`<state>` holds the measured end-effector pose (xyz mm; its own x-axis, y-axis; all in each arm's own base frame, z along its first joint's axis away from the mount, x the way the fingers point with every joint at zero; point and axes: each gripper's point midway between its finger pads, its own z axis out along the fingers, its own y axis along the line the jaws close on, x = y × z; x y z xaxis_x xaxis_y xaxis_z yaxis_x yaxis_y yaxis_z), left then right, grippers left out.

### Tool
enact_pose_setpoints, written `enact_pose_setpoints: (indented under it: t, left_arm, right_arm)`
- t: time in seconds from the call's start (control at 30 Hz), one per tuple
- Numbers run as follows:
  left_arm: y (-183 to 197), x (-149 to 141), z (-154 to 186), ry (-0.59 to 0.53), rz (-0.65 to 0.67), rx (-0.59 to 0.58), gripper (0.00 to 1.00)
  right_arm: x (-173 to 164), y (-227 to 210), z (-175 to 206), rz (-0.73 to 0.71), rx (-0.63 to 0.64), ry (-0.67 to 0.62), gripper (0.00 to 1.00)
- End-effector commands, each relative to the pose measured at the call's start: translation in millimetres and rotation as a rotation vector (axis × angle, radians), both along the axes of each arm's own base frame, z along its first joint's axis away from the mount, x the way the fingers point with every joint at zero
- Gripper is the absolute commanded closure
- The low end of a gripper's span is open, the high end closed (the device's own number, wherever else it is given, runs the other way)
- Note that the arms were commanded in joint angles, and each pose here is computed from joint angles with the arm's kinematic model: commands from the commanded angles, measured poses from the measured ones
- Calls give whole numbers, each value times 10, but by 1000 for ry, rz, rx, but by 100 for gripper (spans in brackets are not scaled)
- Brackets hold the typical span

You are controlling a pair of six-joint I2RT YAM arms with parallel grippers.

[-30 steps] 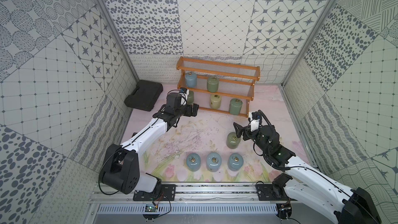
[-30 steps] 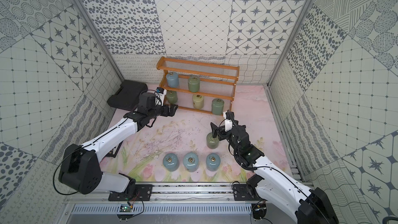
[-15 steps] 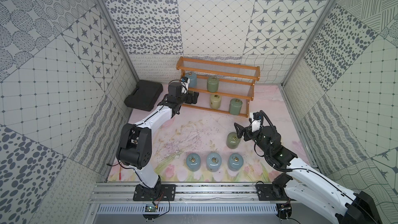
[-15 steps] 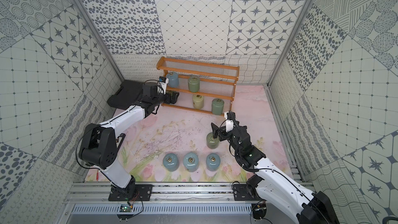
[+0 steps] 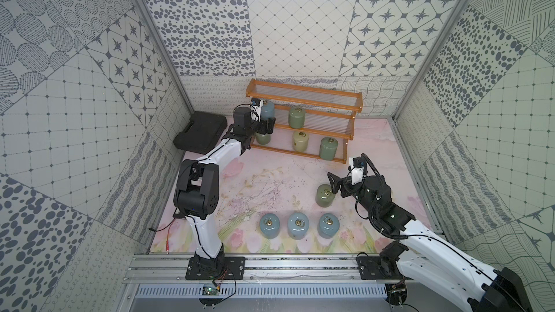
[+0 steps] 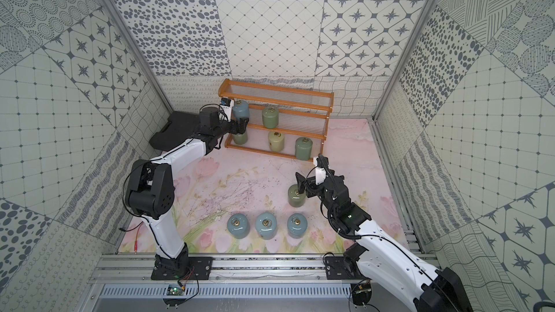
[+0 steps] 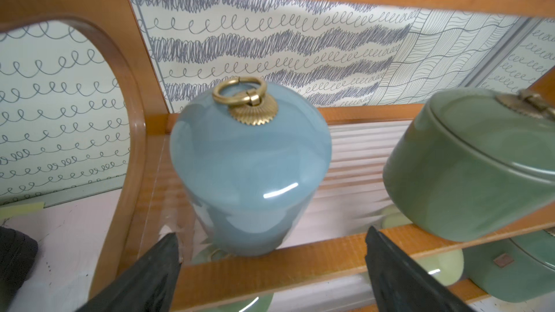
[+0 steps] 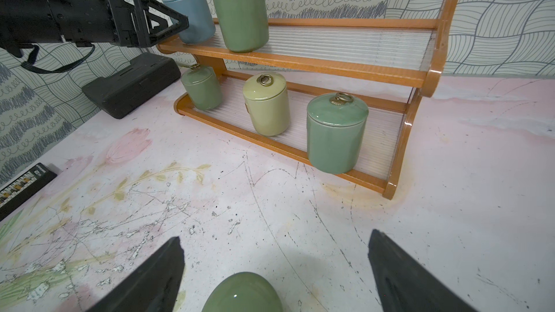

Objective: Remove the tea canisters from the shelf
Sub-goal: Pick up the tea canister from the shelf.

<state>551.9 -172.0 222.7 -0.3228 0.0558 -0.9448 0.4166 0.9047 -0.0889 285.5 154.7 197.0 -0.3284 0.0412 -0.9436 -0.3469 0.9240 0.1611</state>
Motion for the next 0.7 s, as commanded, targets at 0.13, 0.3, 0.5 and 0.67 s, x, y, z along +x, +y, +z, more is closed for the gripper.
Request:
enact_pose_setpoints:
  t: [0.13, 0.3, 0.5, 0.67]
  left_arm:
    - [-68, 247, 275, -134, -52, -16, 0]
    - [-106, 375, 233, -135, -61, -15, 0]
    - [-151, 517, 197, -133, -71, -7, 0]
    - [-189, 599, 225, -141, -79, -15, 0]
  right_arm:
    - [57, -50, 216, -39, 37, -47, 1]
    - [82, -42, 206, -41, 28, -39, 1]
    - [112, -52, 176, -52, 17, -28, 1]
    - [126, -75, 179, -67, 16, -31, 1]
